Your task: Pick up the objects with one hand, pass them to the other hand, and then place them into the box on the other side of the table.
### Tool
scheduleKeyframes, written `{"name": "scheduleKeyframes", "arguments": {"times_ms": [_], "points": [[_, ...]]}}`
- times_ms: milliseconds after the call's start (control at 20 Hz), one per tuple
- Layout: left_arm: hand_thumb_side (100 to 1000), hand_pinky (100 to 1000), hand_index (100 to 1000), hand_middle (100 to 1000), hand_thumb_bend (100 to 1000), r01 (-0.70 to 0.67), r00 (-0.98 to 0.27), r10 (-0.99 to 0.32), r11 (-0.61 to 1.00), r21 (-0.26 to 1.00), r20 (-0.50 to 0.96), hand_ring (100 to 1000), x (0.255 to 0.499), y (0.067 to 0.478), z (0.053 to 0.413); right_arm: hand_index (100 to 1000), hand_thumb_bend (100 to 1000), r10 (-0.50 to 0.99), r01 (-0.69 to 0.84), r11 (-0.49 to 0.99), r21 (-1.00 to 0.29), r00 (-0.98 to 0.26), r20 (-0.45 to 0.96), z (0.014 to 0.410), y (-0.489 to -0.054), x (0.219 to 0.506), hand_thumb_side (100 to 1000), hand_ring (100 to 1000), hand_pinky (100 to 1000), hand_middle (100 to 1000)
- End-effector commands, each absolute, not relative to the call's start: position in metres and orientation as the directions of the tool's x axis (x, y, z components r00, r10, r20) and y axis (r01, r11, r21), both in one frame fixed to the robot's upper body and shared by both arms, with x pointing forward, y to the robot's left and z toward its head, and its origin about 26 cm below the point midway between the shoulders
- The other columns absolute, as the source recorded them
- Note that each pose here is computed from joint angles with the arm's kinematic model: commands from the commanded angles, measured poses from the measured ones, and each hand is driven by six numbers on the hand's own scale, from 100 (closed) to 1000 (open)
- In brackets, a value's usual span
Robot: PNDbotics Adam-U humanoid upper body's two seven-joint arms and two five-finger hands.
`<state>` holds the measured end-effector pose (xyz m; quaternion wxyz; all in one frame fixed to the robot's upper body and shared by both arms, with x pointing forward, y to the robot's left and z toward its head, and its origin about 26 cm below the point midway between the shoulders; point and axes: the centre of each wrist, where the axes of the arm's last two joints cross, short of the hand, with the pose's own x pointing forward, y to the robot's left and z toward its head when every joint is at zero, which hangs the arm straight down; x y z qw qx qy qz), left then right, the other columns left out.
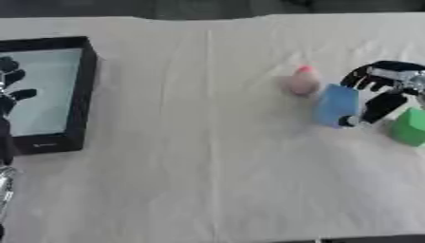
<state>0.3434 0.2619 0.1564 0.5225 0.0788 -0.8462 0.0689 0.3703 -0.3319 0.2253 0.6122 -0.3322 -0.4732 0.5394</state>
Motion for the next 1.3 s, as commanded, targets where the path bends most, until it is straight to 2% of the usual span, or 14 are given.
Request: {"name": "scheduleKeyframes", "arguments": {"times_ms": [50,450,550,700,850,950,1100,1300], "points": [[615,631,711,681,152,-0.198,-0.462,-0.073,0.980,-0.023,0.884,759,0.343,0.263,0.164,811,519,0.976,-0.316,0.199,-0.928,-0.025,0.218,0.234,-0.335,0.371,165,846,851,775],[615,631,709,681,147,-0.194,-0.464,-0.072,0.981,-0.022,0.883,752,0.344,0.263,0.165,771,472,0.976,-0.304,0.206,-0.930,-0.001,0.216,0.229,-0.337,0.373,102,818,847,739],[616,632,708,680,143,-0.194,-0.463,-0.073,0.981,-0.020,0.883,751,0.344,0.262,0.164,747,400,0.973,-0.291,0.221,-0.931,0.008,0.229,0.228,-0.337,0.373,100,797,838,713],[617,632,708,680,142,-0.195,-0.461,-0.075,0.981,-0.018,0.884,751,0.344,0.262,0.164,708,345,0.969,-0.274,0.239,-0.932,0.010,0.245,0.227,-0.336,0.372,100,772,829,667],[615,632,706,674,140,-0.194,-0.463,-0.076,0.981,-0.017,0.883,750,0.344,0.262,0.165,621,281,0.962,-0.244,0.264,-0.933,0.003,0.272,0.230,-0.334,0.370,100,719,790,581],[615,632,706,674,140,-0.195,-0.463,-0.079,0.981,-0.015,0.883,750,0.344,0.263,0.165,594,225,0.953,-0.208,0.294,-0.933,-0.007,0.302,0.235,-0.330,0.366,100,695,767,552],[620,635,713,682,140,-0.199,-0.464,-0.087,0.980,-0.008,0.881,753,0.343,0.264,0.166,583,179,0.931,-0.156,0.356,-0.921,-0.033,0.365,0.247,-0.324,0.355,100,680,743,539],[615,638,729,694,138,-0.175,-0.473,-0.137,0.983,0.060,0.870,757,0.342,0.266,0.170,574,106,0.874,-0.105,0.471,-0.876,-0.081,0.480,0.262,-0.316,0.338,100,658,700,526]]}}
